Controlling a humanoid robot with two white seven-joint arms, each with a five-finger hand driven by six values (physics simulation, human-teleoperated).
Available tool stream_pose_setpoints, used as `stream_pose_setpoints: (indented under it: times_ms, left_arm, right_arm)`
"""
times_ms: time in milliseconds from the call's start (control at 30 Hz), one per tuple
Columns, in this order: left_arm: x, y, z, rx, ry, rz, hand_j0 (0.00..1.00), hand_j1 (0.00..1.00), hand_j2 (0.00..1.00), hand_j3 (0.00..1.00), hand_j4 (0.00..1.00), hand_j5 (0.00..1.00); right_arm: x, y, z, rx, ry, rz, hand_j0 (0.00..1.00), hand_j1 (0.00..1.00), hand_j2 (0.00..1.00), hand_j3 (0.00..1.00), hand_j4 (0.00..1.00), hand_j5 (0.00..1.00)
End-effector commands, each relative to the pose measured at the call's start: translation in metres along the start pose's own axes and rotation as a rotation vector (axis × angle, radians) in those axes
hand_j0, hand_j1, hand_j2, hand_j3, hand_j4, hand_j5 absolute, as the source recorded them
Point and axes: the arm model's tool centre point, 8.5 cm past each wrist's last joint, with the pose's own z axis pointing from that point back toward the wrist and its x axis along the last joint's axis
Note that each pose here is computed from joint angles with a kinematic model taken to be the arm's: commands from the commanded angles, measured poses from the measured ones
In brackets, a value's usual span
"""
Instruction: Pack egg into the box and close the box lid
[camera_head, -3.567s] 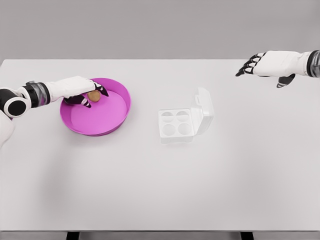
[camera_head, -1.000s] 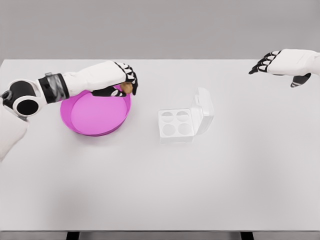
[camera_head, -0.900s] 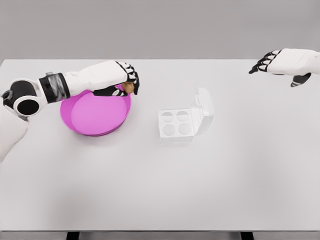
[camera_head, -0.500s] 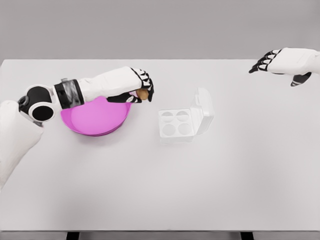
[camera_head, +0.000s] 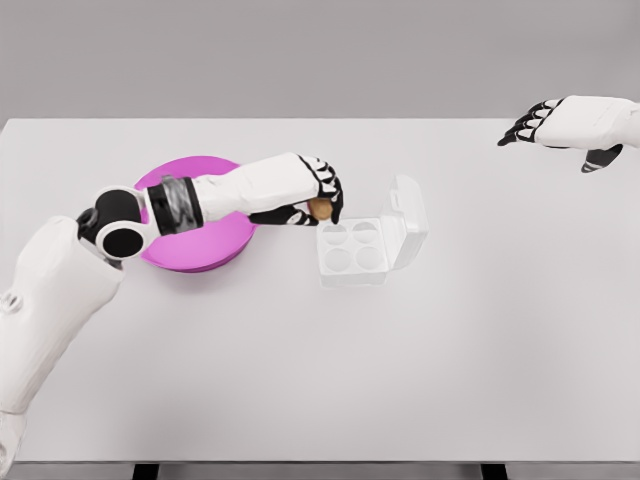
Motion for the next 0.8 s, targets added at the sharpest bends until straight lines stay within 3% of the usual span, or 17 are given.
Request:
stream_pose_setpoints:
  times_ms: [0, 767]
  left_arm:
    - [0.004, -0.001, -0.009, 0.005, -0.012, 0.003, 0.41, 0.41, 0.41, 0.41, 0.41, 0.41]
    - [0.005, -0.04, -0.04, -0.044, 0.007, 0.07, 0.42, 0.42, 0.42, 0.42, 0.42, 0.42]
  right_arm:
    - [0.0, -0.001, 0.0, -0.005, 0.001, -0.005, 1.0, 1.0, 1.0, 1.0, 1.0, 1.0]
    - [-0.006, 0.007, 0.01, 0.004, 0.023, -0.014, 1.0, 1.0, 1.0, 1.0, 1.0, 1.0]
